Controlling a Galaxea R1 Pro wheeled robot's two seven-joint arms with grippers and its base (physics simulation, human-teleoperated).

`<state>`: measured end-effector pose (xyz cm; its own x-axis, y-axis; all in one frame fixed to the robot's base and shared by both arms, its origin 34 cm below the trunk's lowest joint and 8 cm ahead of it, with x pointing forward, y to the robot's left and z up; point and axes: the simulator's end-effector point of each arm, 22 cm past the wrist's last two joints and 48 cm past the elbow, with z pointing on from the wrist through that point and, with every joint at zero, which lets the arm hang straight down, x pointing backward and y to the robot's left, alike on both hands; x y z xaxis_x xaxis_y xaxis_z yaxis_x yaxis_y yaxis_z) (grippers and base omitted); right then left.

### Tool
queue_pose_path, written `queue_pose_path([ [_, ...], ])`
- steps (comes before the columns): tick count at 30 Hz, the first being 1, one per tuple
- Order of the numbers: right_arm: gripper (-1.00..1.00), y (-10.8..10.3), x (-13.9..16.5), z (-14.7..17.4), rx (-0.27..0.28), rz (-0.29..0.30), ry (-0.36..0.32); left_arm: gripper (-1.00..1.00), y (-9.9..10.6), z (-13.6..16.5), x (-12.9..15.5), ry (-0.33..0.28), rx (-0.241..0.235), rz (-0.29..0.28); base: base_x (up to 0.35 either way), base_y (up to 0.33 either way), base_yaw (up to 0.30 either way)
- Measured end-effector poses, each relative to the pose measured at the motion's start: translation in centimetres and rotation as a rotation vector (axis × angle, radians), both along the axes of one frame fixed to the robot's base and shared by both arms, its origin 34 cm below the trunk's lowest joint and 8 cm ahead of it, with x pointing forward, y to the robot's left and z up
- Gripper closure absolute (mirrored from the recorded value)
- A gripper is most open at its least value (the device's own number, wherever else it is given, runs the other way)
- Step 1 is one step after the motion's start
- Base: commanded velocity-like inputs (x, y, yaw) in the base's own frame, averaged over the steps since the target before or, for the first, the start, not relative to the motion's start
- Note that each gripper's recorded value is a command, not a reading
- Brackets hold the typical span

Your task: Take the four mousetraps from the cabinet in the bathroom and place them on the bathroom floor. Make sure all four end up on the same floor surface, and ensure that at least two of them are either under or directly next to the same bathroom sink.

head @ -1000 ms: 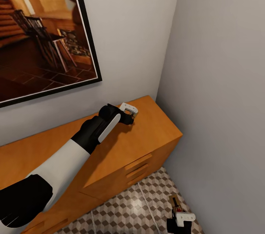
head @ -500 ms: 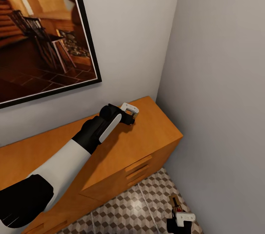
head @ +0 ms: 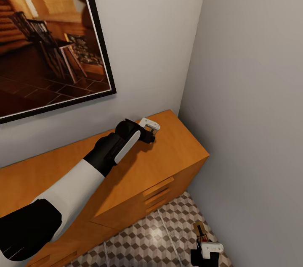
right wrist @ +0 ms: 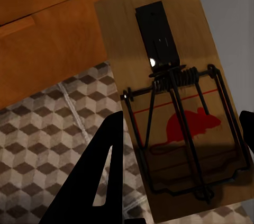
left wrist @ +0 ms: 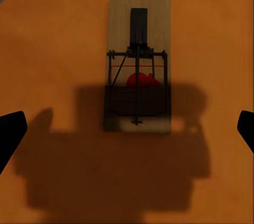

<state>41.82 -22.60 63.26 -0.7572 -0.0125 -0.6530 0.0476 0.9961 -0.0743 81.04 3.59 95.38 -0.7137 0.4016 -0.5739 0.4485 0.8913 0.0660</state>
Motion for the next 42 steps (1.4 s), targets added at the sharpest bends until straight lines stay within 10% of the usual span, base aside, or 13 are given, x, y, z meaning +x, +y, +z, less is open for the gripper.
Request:
queue_pose_path([
  [42,1.0,0.0,-0.7,-0.6,0.0,0.0,0.02,-1.0,0.0,-1.6,-0.2,0.025,0.003,0.0,0.0,0.0,0.0],
])
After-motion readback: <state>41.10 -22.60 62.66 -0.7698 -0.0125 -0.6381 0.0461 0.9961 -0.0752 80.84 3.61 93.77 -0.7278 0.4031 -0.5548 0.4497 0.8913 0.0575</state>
